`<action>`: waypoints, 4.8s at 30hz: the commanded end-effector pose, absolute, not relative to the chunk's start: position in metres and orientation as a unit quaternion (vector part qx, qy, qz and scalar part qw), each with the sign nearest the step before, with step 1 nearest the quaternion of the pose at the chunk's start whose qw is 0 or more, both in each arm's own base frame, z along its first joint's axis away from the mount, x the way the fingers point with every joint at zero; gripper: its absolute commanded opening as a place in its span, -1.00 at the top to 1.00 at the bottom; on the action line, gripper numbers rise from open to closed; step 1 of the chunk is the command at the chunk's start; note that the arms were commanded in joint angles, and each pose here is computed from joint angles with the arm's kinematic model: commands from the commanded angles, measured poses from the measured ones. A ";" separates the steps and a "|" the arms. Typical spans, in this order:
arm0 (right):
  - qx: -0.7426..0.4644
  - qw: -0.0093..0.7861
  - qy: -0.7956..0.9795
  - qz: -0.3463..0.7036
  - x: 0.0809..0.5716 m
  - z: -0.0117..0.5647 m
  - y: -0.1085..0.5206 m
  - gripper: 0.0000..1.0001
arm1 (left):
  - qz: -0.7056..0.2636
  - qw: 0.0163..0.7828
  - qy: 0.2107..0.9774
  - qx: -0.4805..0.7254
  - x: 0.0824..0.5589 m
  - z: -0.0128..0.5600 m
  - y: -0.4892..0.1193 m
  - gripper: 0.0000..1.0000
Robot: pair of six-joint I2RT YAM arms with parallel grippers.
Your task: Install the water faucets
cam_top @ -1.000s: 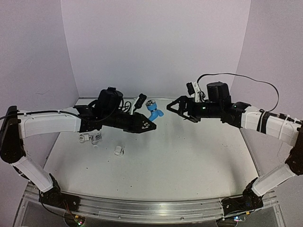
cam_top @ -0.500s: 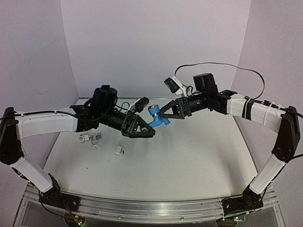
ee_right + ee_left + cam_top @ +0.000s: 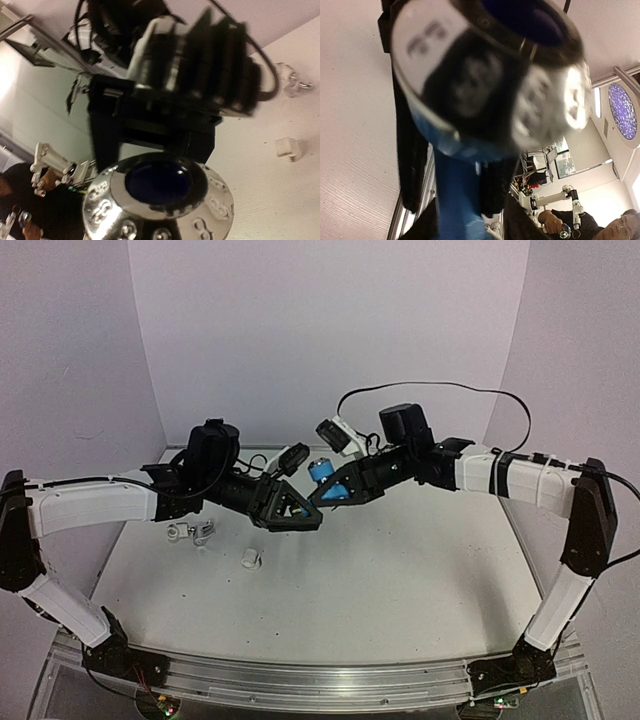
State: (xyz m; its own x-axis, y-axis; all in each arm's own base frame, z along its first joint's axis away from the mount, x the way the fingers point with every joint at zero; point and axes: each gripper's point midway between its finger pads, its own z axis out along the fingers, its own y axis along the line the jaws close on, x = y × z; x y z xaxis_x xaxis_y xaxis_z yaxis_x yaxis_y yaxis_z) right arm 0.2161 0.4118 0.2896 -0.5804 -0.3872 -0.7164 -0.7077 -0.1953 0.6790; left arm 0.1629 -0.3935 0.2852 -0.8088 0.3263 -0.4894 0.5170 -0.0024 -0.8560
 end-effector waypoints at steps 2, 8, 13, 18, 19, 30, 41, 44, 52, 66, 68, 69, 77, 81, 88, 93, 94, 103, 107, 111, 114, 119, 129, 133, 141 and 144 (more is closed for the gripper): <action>-0.364 0.304 0.720 0.506 0.265 0.283 0.394 1.00 | -0.611 0.149 0.742 0.233 0.191 0.276 -0.353 -0.54; -0.237 0.422 0.833 0.267 0.317 0.221 0.308 1.00 | -0.326 0.253 0.909 0.056 0.257 0.206 -0.260 -0.80; -0.161 0.478 0.857 0.103 0.336 0.216 0.237 1.00 | -0.223 0.178 0.958 0.019 0.266 0.148 -0.250 -0.87; -0.190 0.459 0.863 0.093 0.327 0.214 0.235 1.00 | -0.113 0.147 0.982 0.046 0.279 0.102 -0.252 -0.95; -0.190 0.456 0.864 0.100 0.325 0.213 0.236 1.00 | -0.089 0.134 0.986 0.049 0.283 0.087 -0.251 -0.95; -0.233 0.387 0.874 0.176 0.302 0.196 0.265 1.00 | -0.031 0.096 0.992 0.071 0.303 0.032 -0.261 -0.31; -0.332 0.432 0.793 0.271 0.281 0.243 0.303 1.00 | -0.208 0.108 0.968 0.094 0.299 0.104 -0.309 0.93; -0.392 0.498 0.703 0.322 0.266 0.290 0.320 1.00 | -0.399 0.104 0.904 0.117 0.278 0.202 -0.342 1.00; -0.528 0.632 0.438 0.361 0.204 0.411 0.351 1.00 | -0.704 0.090 0.663 0.238 0.174 0.414 -0.330 1.00; -0.574 0.686 0.291 0.339 0.178 0.459 0.410 1.00 | -0.730 0.088 0.648 0.197 0.161 0.437 -0.316 1.00; -0.575 0.686 0.292 0.336 0.180 0.457 0.415 1.00 | -0.732 0.089 0.647 0.194 0.162 0.438 -0.317 1.00; -0.574 0.688 0.293 0.334 0.180 0.456 0.416 1.00 | -0.735 0.092 0.644 0.194 0.162 0.440 -0.316 1.00; -0.554 0.696 0.300 0.344 0.179 0.452 0.427 1.00 | -0.736 0.089 0.649 0.171 0.168 0.428 -0.318 1.00; -0.558 0.688 0.310 0.346 0.181 0.446 0.435 1.00 | -0.737 0.091 0.648 0.172 0.169 0.431 -0.318 1.00; -0.516 0.659 0.388 0.386 0.201 0.436 0.450 1.00 | -0.731 0.133 0.646 0.176 0.177 0.426 -0.319 1.00; -0.497 0.601 0.422 0.462 0.198 0.427 0.464 1.00 | -0.719 0.178 0.635 0.218 0.180 0.423 -0.323 1.00; -0.496 0.590 0.424 0.475 0.196 0.427 0.468 1.00 | -0.716 0.187 0.632 0.230 0.180 0.423 -0.323 1.00; -0.497 0.491 0.439 0.565 0.179 0.431 0.482 1.00 | -0.693 0.223 0.594 0.342 0.171 0.416 -0.329 1.00; -0.476 0.453 0.469 0.591 0.183 0.431 0.488 1.00 | -0.652 0.258 0.610 0.370 0.188 0.404 -0.338 1.00; -0.460 0.410 0.499 0.609 0.185 0.427 0.496 1.00 | -0.598 0.313 0.622 0.397 0.210 0.402 -0.345 1.00; -0.449 0.374 0.514 0.628 0.183 0.429 0.499 1.00 | -0.536 0.363 0.630 0.429 0.224 0.399 -0.344 1.00; -0.433 0.293 0.533 0.665 0.181 0.430 0.503 1.00 | -0.468 0.422 0.591 0.504 0.225 0.398 -0.338 1.00; -0.335 0.083 0.538 0.769 0.177 0.450 0.513 1.00 | -0.359 0.561 0.431 0.609 0.216 0.410 -0.333 1.00; -0.292 0.008 0.538 0.790 0.176 0.462 0.514 1.00 | -0.311 0.603 0.371 0.634 0.216 0.414 -0.332 1.00; -0.243 -0.028 0.551 0.798 0.187 0.461 0.507 1.00 | -0.290 0.632 0.338 0.634 0.210 0.416 -0.327 1.00; -0.240 -0.033 0.552 0.798 0.189 0.459 0.508 1.00 | -0.288 0.628 0.356 0.630 0.215 0.408 -0.327 1.00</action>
